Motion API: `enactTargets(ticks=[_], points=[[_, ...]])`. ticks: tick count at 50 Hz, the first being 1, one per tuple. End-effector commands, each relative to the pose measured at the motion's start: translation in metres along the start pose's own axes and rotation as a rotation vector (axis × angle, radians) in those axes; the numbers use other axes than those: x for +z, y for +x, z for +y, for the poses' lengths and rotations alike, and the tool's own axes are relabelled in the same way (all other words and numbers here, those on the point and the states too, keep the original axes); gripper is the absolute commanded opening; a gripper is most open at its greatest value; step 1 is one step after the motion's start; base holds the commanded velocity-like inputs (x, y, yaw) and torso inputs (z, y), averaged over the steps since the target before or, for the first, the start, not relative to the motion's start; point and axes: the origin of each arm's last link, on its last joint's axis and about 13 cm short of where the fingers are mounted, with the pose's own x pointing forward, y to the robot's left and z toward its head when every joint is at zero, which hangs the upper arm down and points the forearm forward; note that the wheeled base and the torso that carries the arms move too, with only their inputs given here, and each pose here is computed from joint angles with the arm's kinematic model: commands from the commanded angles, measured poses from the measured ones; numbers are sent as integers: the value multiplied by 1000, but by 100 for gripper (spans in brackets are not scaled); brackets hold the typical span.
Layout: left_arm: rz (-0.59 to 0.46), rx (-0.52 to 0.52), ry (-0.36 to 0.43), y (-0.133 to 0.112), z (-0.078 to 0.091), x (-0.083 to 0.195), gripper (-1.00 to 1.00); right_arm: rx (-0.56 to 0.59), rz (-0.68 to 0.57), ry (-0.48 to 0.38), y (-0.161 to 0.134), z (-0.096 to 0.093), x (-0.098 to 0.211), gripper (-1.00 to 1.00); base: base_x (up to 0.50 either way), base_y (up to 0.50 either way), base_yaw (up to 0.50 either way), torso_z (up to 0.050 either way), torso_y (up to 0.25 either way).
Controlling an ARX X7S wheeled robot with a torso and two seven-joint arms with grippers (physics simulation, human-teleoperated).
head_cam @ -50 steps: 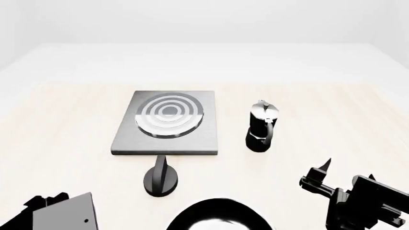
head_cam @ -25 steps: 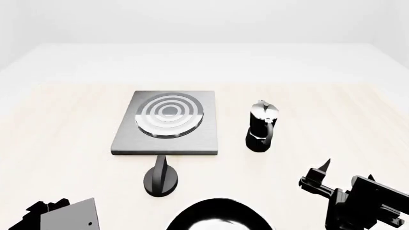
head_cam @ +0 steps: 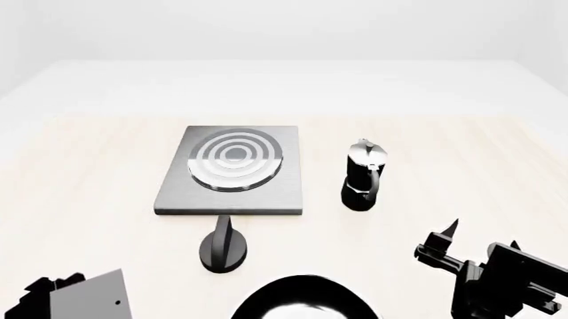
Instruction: Turn on the stove and put the frying pan on it.
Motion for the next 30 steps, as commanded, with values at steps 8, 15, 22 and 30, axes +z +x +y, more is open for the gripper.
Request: enactTargets(ticks=[8,15,22,30], points=[[13,35,-16,6,9,0,100,-1,6,-2,0,0,-3,100,0,0,0,0,0],[14,23,-6,9,10,1,100,-1,5,-3,0,0,-3,100,0,0,0,0,0],[9,19,-1,13,14,3,100,0,6,-2,0,0,-3,100,0,0,0,0,0],[11,-4,-2,30,23,3,100,-1,3,-4,0,0,-3,100,0,0,0,0,0]])
